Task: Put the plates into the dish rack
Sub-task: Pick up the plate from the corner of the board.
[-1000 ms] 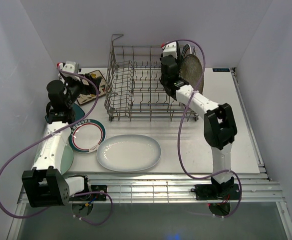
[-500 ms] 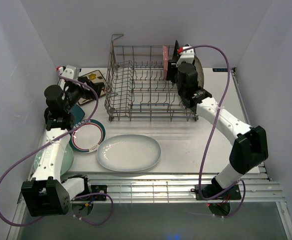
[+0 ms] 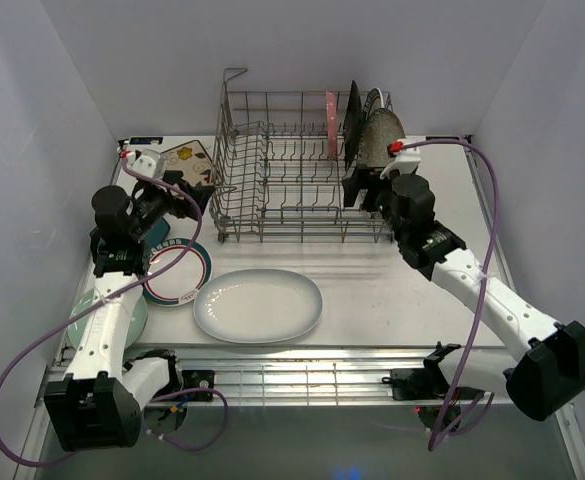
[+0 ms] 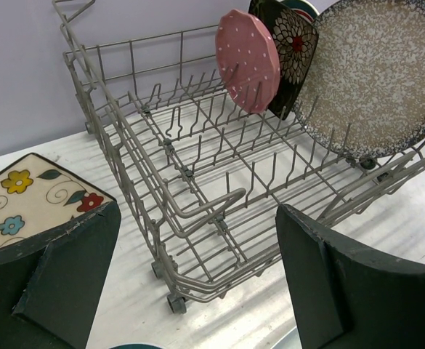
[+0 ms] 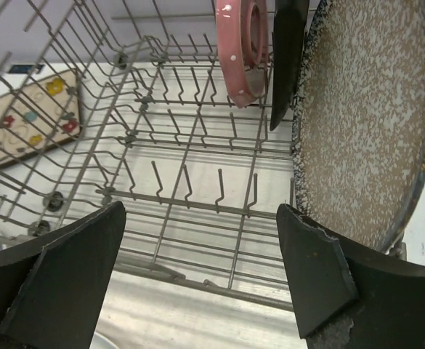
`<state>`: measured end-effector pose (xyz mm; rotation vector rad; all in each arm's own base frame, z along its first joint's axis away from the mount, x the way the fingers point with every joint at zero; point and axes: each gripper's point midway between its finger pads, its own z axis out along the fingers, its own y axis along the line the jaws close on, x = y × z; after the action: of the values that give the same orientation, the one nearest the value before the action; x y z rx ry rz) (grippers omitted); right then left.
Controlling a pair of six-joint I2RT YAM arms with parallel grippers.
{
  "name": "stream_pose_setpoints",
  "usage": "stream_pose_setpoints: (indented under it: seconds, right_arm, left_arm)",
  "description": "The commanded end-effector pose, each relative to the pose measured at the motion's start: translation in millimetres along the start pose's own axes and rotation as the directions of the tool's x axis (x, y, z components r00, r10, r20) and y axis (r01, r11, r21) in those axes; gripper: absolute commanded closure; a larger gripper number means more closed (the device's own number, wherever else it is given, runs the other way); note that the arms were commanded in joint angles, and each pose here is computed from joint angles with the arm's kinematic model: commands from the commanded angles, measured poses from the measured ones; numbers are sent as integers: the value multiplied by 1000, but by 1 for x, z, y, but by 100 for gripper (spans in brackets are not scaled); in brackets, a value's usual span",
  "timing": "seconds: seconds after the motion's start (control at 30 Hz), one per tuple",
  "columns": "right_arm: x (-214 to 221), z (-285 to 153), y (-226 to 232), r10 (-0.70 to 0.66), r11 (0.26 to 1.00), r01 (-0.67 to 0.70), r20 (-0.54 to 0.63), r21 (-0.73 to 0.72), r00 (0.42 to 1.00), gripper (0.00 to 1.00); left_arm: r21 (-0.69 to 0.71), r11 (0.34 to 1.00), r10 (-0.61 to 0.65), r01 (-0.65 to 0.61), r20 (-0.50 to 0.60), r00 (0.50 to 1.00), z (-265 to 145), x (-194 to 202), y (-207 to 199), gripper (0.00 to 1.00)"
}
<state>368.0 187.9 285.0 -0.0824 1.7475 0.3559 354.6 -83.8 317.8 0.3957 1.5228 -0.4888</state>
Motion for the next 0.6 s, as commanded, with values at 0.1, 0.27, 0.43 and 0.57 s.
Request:
stream_pose_setpoints:
  seconds: [0.1, 0.27, 0.43, 0.57]
  right_arm:
    - [-2, -25, -2, 100, 995, -100, 24, -13, 995, 10]
    - [4, -36, 10, 127, 988, -128, -27, -81, 992, 1]
    - [13, -45, 17, 111, 982, -114, -29, -154, 993, 6]
    - [23, -51, 21, 91, 976, -98, -43, -193, 995, 2]
  left_arm:
    - [-19, 1000, -6, 6, 28, 1000, -10, -4, -3, 2]
    - [-52, 996, -64, 66, 35, 997, -10, -4, 0, 2]
    - [-54, 992, -116, 117, 28, 993, -12, -1, -2, 2]
    - [-44, 998, -39, 40, 17, 999, -13, -2, -2, 2]
